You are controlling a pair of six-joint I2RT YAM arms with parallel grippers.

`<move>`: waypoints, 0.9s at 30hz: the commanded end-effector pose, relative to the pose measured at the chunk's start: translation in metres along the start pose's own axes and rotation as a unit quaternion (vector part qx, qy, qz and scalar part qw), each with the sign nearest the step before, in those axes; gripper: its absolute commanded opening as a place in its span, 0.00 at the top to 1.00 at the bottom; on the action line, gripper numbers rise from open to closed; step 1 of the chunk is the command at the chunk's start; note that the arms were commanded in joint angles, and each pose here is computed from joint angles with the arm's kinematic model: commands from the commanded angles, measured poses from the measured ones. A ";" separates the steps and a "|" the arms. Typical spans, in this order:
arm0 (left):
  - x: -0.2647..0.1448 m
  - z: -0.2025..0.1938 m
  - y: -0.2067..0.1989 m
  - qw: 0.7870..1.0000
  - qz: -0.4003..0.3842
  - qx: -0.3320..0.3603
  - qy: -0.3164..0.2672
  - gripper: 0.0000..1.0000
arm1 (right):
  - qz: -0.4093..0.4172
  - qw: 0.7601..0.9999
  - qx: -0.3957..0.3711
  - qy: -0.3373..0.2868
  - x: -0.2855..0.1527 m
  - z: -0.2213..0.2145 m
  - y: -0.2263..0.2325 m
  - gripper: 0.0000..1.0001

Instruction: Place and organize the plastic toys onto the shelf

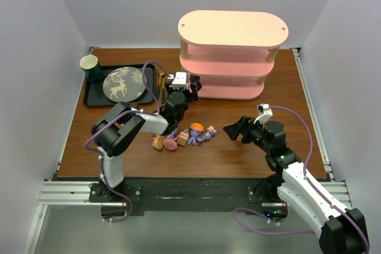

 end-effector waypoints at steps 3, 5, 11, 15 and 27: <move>-0.025 0.035 0.019 0.998 0.037 -0.040 -0.014 0.19 | 0.030 1.000 -0.004 0.004 -0.002 0.002 0.012 0.18; -0.035 0.032 0.022 0.999 0.039 -0.035 0.003 0.18 | 0.027 1.000 -0.008 0.012 -0.004 0.000 0.011 0.18; -0.068 0.055 0.042 0.996 0.069 -0.034 0.051 0.18 | 0.026 0.999 -0.013 0.027 -0.011 -0.001 0.015 0.18; -0.093 0.081 0.062 0.992 0.090 -0.022 0.086 0.18 | 0.023 0.999 -0.015 0.047 -0.017 -0.004 0.017 0.17; -0.158 0.073 0.141 0.964 0.150 -0.001 0.217 0.16 | 0.026 0.997 -0.010 0.066 -0.035 -0.010 0.022 0.17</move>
Point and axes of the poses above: each gripper's point midway between its finger pads, its own x axis out along the fingers, its own y axis along the line the jaws close on, z = x × y, the point moved 5 cm from there along -x, back along the fingers, and after that the axes turned 10 degrees about x, right-handed, at the moved point
